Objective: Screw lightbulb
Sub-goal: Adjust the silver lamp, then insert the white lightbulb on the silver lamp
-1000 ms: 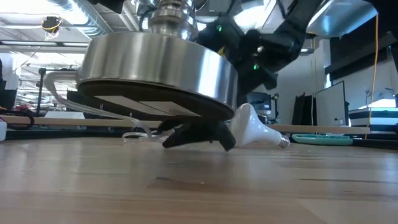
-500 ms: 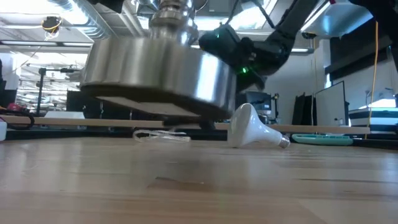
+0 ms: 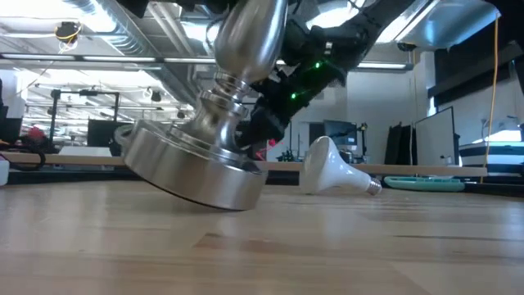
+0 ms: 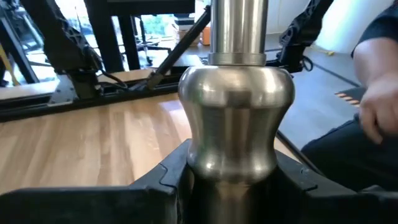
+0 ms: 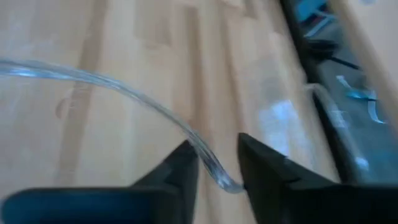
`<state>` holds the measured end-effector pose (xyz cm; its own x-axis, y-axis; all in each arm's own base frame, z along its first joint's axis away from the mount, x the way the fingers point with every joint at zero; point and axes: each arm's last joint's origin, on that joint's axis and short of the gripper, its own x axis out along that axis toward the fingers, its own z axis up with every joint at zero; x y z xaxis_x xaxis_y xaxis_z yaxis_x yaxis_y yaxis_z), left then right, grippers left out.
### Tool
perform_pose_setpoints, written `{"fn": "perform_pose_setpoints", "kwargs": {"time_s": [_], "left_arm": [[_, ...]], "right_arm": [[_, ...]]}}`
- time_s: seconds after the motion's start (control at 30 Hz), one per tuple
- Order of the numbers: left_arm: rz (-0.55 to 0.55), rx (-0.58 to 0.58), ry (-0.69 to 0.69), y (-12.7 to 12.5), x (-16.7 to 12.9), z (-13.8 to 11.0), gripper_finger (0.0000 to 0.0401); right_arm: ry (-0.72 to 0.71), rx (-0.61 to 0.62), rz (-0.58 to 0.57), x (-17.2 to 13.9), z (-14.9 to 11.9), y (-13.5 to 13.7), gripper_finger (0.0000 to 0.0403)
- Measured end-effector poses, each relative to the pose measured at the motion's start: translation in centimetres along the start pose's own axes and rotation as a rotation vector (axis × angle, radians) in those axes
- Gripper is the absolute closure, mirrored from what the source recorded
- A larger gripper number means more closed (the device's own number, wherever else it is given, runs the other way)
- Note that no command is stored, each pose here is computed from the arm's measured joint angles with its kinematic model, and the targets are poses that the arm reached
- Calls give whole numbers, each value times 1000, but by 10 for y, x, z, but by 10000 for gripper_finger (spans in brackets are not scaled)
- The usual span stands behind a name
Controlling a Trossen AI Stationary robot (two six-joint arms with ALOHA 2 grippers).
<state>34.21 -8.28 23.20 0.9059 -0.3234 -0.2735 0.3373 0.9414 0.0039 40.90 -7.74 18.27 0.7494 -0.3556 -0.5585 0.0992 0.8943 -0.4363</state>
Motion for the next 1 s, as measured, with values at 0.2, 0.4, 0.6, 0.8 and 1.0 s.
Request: {"fn": "perform_pose_setpoints", "kwargs": {"time_s": [0.2, 0.4, 0.6, 0.8, 1.0], "left_arm": [[18, -5, -6, 9, -1, -1, 278], [-6, 30, -40, 26, -4, -5, 278], [56, 11, -212, 45, -22, -37, 278], [108, 29, -262, 53, -34, -52, 278], [114, 35, -254, 55, -35, -53, 278]], "right_arm": [[54, -39, 40, -52, 11, -31, 182], [139, 25, 226, -108, 1, -62, 137], [189, 201, 336, -167, -23, -60, 130], [141, 360, 347, -180, -74, -23, 130], [95, 415, 357, -161, -108, 5, 130]]}}
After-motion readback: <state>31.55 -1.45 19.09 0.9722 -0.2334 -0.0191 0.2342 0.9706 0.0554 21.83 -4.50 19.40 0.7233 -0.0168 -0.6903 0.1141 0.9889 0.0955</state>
